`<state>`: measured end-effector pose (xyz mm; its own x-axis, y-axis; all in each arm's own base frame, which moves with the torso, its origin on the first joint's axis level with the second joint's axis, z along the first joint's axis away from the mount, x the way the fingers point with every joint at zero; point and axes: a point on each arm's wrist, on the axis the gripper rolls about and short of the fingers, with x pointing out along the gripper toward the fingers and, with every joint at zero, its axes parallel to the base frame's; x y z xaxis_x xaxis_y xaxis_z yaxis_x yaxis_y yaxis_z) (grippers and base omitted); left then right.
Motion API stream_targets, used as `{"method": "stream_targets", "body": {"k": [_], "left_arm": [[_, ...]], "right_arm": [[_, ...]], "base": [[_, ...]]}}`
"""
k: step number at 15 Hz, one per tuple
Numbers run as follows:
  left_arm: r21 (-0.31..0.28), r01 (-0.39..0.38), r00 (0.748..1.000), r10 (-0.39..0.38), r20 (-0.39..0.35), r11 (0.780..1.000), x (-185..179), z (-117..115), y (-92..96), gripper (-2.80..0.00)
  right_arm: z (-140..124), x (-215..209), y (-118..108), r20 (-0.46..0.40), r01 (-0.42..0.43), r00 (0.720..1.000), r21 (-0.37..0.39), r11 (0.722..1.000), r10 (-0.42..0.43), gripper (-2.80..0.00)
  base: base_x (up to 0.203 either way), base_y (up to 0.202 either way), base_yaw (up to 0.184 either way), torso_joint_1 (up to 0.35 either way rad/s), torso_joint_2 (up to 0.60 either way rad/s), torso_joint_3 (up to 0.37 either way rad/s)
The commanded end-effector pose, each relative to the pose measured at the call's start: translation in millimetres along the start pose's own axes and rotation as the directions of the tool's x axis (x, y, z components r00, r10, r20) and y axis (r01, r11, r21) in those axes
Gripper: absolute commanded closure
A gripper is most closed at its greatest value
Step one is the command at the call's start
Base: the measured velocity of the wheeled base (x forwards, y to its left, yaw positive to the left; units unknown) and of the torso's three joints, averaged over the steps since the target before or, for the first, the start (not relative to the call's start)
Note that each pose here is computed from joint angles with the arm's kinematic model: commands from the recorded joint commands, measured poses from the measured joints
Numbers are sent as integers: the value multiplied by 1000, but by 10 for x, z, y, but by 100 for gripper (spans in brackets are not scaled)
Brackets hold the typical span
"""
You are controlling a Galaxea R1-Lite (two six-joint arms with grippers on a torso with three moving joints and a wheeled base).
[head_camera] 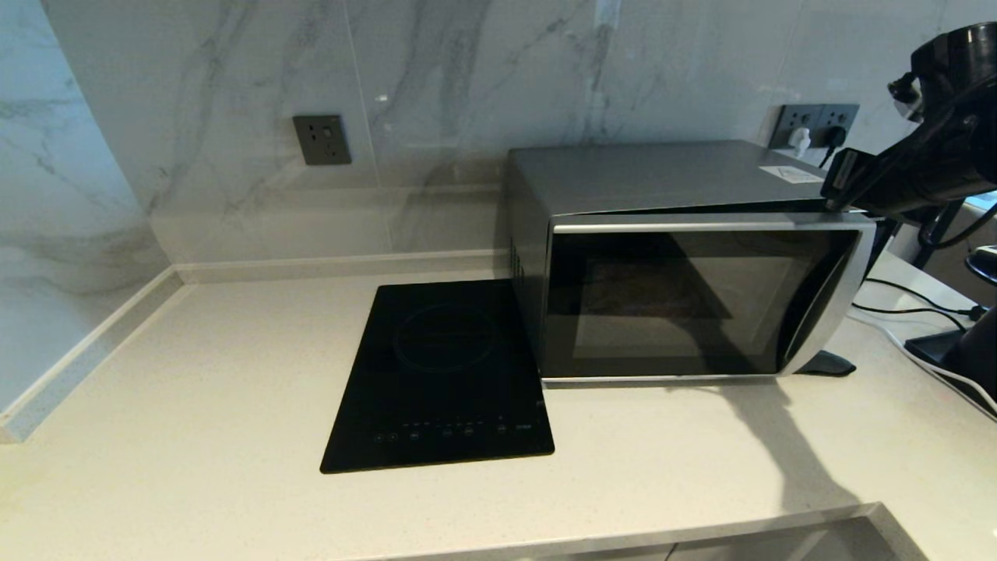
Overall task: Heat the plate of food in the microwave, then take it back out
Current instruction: Open the microwave oven
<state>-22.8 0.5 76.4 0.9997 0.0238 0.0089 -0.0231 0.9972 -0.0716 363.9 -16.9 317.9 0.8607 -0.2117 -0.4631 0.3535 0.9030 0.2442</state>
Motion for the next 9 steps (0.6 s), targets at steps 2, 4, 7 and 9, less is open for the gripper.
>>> {"method": "stream_targets", "body": {"k": [2, 4, 7, 9], "left_arm": [[-1, -1, 1000, 1, -1, 1000, 1, 1, 0, 0], [-1, -1, 1000, 1, -1, 1000, 1, 1, 0, 0], [-1, -1, 1000, 1, -1, 1000, 1, 1, 0, 0], [-1, -1, 1000, 1, -1, 1000, 1, 1, 0, 0]], "right_arm": [[-22, -257, -52, -54, -16, 998, 3, 1000, 16, 0], [-80, -380, -90, -105, -32, 994, 17, 999, 33, 0], [-199, -549, -157, -195, -56, 979, 16, 998, 58, 0], [-279, -701, -206, -252, -83, 964, 22, 996, 86, 0]], "base": [[0, 0, 0, 0, 0, 0], [0, 0, 0, 0, 0, 0], [0, 0, 0, 0, 0, 0], [0, 0, 0, 0, 0, 0]]}}
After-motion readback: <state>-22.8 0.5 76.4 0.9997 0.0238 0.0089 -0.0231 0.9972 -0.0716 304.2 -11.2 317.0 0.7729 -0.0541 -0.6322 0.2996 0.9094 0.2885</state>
